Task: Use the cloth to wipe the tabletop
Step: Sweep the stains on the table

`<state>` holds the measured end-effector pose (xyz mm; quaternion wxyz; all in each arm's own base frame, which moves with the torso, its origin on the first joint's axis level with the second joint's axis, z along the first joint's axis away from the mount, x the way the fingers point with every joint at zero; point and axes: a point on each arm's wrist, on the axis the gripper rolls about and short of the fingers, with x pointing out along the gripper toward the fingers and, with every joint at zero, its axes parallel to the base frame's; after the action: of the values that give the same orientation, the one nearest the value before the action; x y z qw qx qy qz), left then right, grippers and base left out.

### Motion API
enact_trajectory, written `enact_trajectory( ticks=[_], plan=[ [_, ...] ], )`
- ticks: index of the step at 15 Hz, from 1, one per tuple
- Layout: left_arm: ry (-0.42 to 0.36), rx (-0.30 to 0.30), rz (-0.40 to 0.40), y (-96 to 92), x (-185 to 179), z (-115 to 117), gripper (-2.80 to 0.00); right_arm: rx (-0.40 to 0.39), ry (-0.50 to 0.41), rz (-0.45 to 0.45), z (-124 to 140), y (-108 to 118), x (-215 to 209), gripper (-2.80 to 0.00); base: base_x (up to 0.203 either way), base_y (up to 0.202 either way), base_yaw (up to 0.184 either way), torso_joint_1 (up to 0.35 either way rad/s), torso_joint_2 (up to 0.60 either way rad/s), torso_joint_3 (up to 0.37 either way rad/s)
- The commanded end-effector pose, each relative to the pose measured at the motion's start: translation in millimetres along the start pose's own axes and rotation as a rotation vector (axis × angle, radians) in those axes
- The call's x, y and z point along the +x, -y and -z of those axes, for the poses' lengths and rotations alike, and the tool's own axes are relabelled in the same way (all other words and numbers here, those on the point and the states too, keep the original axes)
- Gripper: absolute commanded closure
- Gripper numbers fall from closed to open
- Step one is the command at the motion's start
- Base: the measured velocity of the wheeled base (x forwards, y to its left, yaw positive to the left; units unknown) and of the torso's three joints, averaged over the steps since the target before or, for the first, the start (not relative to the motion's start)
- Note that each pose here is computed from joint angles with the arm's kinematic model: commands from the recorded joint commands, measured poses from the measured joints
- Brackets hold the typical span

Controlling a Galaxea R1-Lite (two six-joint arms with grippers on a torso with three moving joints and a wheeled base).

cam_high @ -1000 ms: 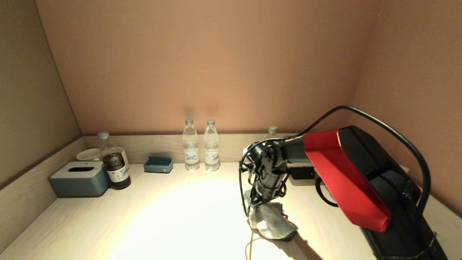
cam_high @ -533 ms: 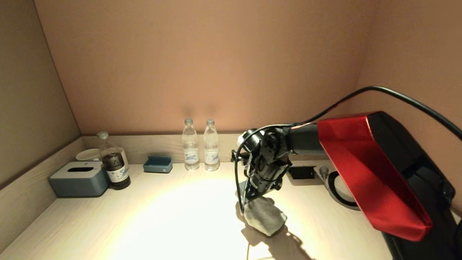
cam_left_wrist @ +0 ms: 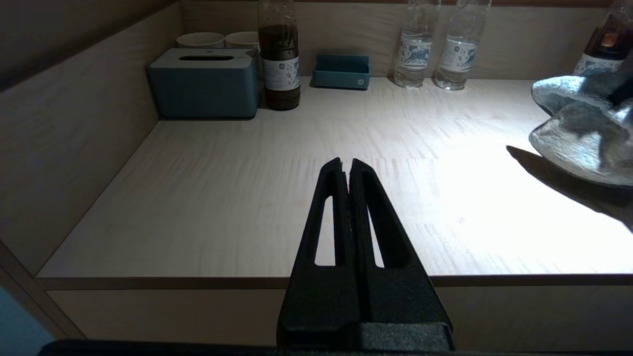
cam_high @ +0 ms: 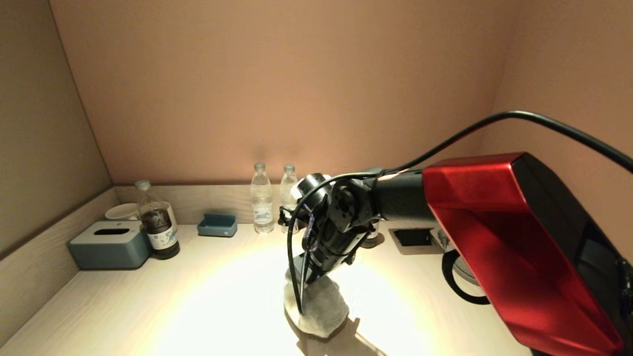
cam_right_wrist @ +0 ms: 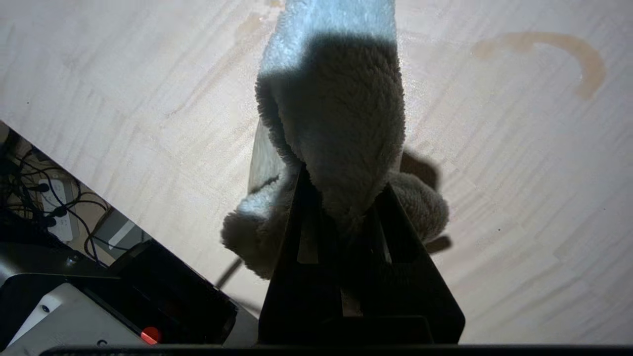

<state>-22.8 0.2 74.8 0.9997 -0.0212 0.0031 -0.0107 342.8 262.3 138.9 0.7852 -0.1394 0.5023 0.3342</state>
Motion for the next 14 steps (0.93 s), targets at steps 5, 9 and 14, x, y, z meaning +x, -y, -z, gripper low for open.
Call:
enact_trajectory(
  ticks=[5, 9, 14],
  plan=[
    [0.000, -0.001, -0.001, 0.0, 0, 0, 0.00, -0.180, 0.326, -0.064, -38, -43, 40, 0.00, 0.000, 0.000, 0.000, 0.000, 0.00, 0.000],
    [0.000, -0.001, 0.000, 0.0, 0, 0, 0.00, -0.283, 0.411, -0.058, -42, -56, 76, 0.00, 0.000, 0.000, 0.000, 0.000, 0.00, 0.000],
    [0.000, -0.001, 0.000, 0.0, 0, 0, 0.00, -0.285, 0.422, -0.054, -41, -55, 95, 0.00, 0.000, 0.000, 0.000, 0.000, 0.00, 0.000]
  ],
)
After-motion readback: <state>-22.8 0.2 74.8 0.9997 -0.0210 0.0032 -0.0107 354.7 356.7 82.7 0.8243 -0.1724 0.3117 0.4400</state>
